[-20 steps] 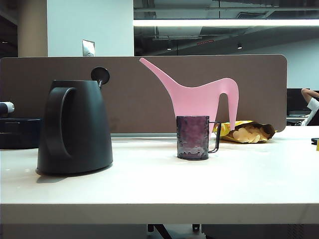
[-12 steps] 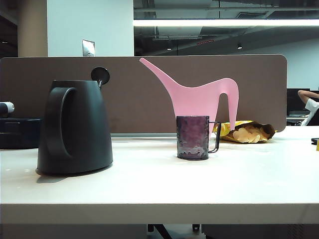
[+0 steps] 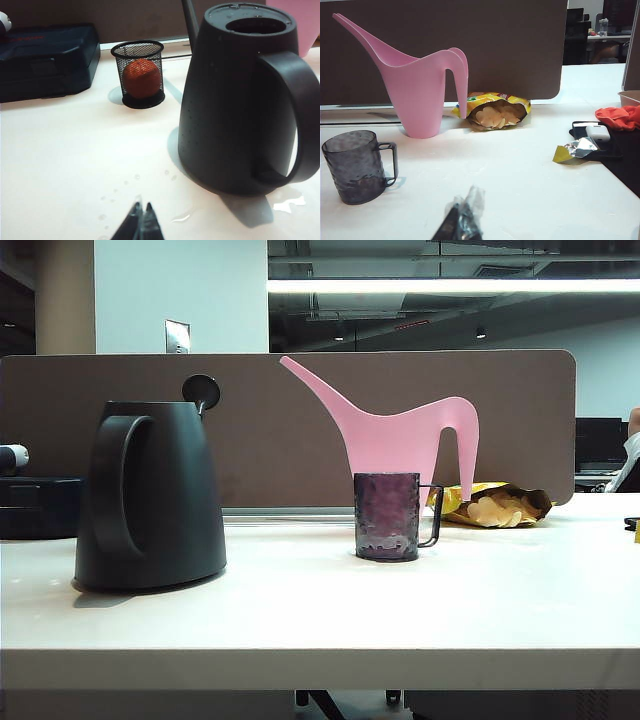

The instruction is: Pour the water from the cup into the kettle.

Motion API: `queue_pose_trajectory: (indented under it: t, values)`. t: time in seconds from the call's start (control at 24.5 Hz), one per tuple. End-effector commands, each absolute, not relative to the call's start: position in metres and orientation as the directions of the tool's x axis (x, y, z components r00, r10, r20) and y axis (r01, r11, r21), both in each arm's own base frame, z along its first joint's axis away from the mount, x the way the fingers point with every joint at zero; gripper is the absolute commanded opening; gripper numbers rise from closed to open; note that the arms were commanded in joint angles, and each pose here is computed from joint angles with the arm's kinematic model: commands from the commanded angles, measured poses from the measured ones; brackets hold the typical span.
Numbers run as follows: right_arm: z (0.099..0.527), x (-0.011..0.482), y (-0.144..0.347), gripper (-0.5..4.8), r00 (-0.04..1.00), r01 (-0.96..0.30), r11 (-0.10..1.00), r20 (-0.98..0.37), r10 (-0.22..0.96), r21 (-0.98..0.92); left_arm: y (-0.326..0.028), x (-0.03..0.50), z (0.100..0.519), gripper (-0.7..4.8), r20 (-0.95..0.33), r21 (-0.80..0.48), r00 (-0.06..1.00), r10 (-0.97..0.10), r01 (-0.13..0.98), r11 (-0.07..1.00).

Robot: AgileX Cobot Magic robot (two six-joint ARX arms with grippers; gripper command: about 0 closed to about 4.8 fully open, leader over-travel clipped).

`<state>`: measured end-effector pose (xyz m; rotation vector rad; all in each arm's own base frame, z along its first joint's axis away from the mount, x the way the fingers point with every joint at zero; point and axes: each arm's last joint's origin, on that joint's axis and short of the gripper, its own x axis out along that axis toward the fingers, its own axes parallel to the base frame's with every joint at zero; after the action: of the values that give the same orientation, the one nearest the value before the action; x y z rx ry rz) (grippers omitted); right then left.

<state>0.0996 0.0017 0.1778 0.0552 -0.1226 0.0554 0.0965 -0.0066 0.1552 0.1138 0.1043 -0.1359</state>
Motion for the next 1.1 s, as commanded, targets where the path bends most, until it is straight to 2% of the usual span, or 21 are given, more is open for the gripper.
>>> queue_pose_trajectory:
  t: [0.04, 0.2, 0.45, 0.61, 0.78, 0.98, 1.1]
  values:
    - [0.187, 0.098, 0.002, -0.06, 0.986, -0.086, 0.995, 0.147, 0.078, 0.054, -0.007, 0.097, 0.157, -0.05, -0.099, 0.109, 0.986, -0.136, 0.146, 0.983]
    - [0.204, 0.093, 0.002, -0.06, 0.992, -0.083, 0.994, 0.105, 0.075, 0.076, -0.007, 0.097, 0.157, -0.05, -0.099, 0.107, 0.983, -0.153, 0.163, 0.981]
    - [0.248, 0.075, 0.003, -0.06, 0.99, -0.094, 0.993, 0.116, 0.085, 0.073, -0.011, 0.096, 0.157, -0.05, -0.095, 0.097, 0.959, -0.266, 0.274, 0.957]
    - [0.273, 0.077, 0.006, -0.06, 0.978, -0.204, 0.976, 0.051, 0.201, 0.072, -0.013, 0.095, 0.158, -0.05, -0.092, 0.085, 0.935, -0.344, 0.351, 0.932]
    - [0.298, 0.102, 0.009, 0.0, 0.947, -0.313, 0.945, -0.041, 0.318, 0.096, -0.016, 0.094, 0.158, -0.05, -0.088, 0.073, 0.885, -0.458, 0.464, 0.883]
    - [0.296, 0.131, 0.011, 0.84, 0.925, -0.355, 0.927, -0.096, 0.367, 0.119, -0.017, 0.093, 0.158, -0.05, -0.085, 0.056, 0.863, -0.499, 0.504, 0.862]
    - [0.289, 0.15, 0.014, 1.66, 0.895, -0.404, 0.903, -0.138, 0.423, 0.146, -0.018, 0.093, 0.158, -0.05, -0.084, 0.038, 0.856, -0.511, 0.515, 0.857]
